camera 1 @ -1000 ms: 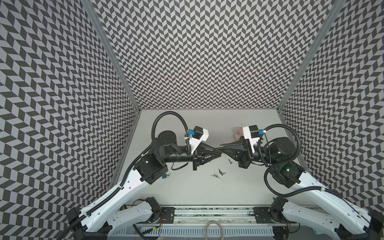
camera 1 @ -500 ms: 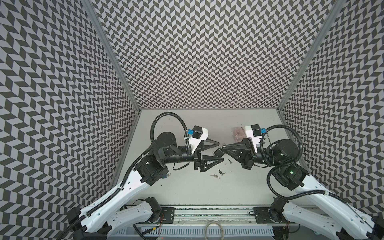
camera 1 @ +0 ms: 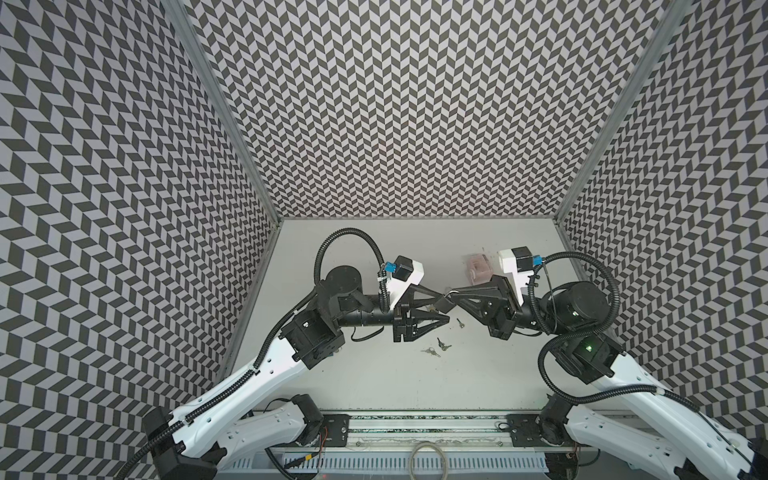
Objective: Lock with the key
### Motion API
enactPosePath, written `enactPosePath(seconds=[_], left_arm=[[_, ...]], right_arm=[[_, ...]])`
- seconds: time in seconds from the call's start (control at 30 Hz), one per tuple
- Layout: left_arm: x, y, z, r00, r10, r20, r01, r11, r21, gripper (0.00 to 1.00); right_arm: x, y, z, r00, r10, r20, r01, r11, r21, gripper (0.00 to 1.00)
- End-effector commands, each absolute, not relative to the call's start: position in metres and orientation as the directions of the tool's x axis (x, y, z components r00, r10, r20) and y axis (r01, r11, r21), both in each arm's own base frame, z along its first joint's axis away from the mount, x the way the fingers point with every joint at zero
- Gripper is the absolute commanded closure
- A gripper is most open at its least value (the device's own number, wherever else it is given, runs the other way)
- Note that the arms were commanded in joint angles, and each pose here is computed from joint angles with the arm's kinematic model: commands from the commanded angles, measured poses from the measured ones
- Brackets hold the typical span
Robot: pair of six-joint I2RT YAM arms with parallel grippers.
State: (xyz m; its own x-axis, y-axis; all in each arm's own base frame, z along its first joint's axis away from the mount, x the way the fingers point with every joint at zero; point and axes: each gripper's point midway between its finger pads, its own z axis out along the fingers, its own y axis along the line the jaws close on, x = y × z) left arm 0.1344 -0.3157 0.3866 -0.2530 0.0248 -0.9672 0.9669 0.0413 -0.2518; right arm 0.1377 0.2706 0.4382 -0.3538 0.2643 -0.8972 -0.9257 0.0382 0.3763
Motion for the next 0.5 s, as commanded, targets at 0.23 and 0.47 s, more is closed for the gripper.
enactPosePath(seconds=[0.23,0.47], left_arm=[[0.131,-0.306,0.394,-0.224,0.009,-0.974,0.973,0.058,-0.223,0.88],[0.136,-0.296,0.364,-0.278,0.059,-0.959,0.952,0.145,-0.268,1.0]], right_arm=[[0.135,0.262,0.458,-0.295,0.317,-0.901,-0.944,0.049,0.326,1.0],[0.139,0.241,0.479,-0.188,0.388,-0.902,-0.947,0.171,0.271,1.0]])
